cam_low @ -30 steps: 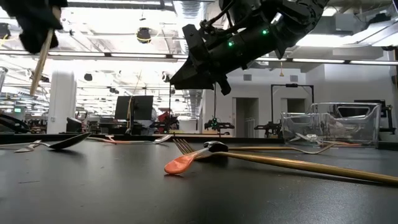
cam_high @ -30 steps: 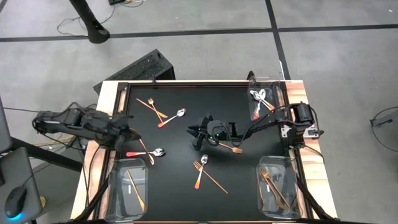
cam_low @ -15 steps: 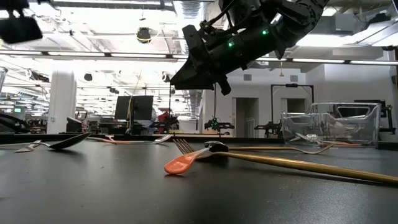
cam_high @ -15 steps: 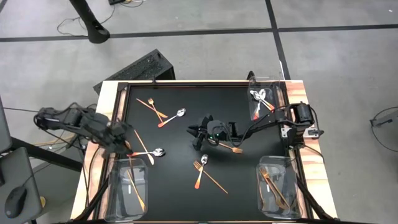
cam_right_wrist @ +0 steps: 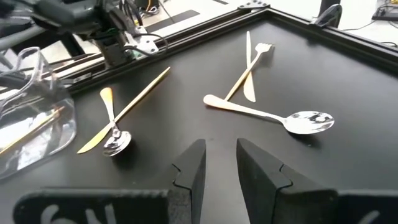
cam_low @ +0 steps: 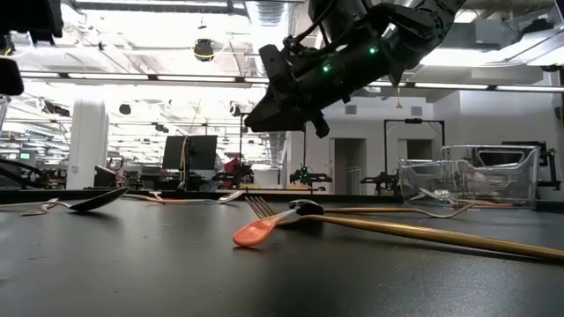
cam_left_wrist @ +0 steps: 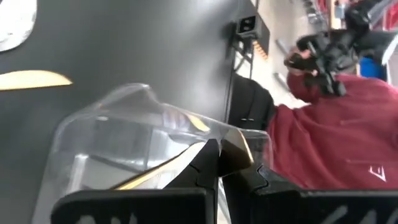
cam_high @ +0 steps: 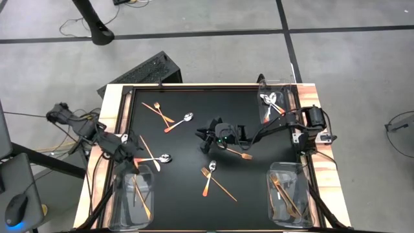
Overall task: Sort silverware by color (type)
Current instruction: Put the gold table knife into the bottom left transparent bin
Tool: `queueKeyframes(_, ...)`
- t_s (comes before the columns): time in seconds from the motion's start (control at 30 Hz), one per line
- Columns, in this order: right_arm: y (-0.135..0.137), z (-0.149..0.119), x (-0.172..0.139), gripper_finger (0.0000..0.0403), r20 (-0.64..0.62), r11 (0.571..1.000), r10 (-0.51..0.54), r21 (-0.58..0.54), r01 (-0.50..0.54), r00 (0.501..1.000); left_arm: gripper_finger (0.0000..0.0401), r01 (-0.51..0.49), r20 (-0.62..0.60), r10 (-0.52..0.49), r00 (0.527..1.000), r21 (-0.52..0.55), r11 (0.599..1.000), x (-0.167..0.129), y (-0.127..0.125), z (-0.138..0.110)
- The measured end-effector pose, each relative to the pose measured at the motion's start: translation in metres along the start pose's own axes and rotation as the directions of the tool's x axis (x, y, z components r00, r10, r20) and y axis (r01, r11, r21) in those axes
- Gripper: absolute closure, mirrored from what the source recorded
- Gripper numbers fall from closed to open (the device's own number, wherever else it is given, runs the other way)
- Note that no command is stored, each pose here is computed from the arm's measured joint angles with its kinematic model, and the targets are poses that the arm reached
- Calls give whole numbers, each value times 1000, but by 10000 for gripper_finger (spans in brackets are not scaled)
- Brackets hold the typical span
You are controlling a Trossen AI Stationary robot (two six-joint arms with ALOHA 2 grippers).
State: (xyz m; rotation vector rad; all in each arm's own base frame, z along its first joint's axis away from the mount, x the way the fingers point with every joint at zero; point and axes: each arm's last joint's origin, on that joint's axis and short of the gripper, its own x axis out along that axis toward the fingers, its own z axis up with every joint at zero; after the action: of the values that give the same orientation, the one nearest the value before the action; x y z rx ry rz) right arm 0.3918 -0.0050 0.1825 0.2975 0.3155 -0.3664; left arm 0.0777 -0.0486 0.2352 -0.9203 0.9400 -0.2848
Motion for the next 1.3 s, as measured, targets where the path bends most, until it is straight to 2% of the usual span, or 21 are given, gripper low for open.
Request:
queueKeyframes(0.17,-4,2,1,290,5,1000,-9,5,9,1000,384,-39,-62,43,997,64,997,15,-6,-4)
queueKeyframes(0.37,-15,8,5,290,35,999,-33,19,32,999,326,-111,-119,127,985,133,985,38,-11,-7)
queueKeyframes(0.53,-29,17,9,290,55,985,-57,165,47,997,282,-131,-95,146,985,147,980,43,-12,-6)
queueKeyframes(0.67,-35,23,15,285,1,977,-98,188,96,995,260,-121,-74,131,989,134,984,38,-14,-6)
queueKeyframes(0.77,-38,27,19,271,-29,975,-127,181,130,991,250,-85,-41,92,995,140,986,31,-21,-3)
queueKeyframes(0.93,-48,30,31,226,-45,970,-160,179,166,986,242,25,3,-26,1000,229,973,25,-37,1)
queueKeyframes(1.07,-55,34,44,183,-26,967,-157,199,159,987,240,131,-48,-122,991,310,942,25,-47,-3)
queueKeyframes(1.13,-63,29,47,168,-69,960,-180,205,191,981,240,125,-45,-116,992,315,941,25,-47,-5)
queueKeyframes(1.2,-64,28,61,162,-49,952,-171,249,178,984,242,71,4,-76,997,309,949,26,-45,-5)
queueKeyframes(1.3,-75,21,73,163,-122,938,-159,290,188,980,243,-14,49,0,999,291,956,26,-40,-5)
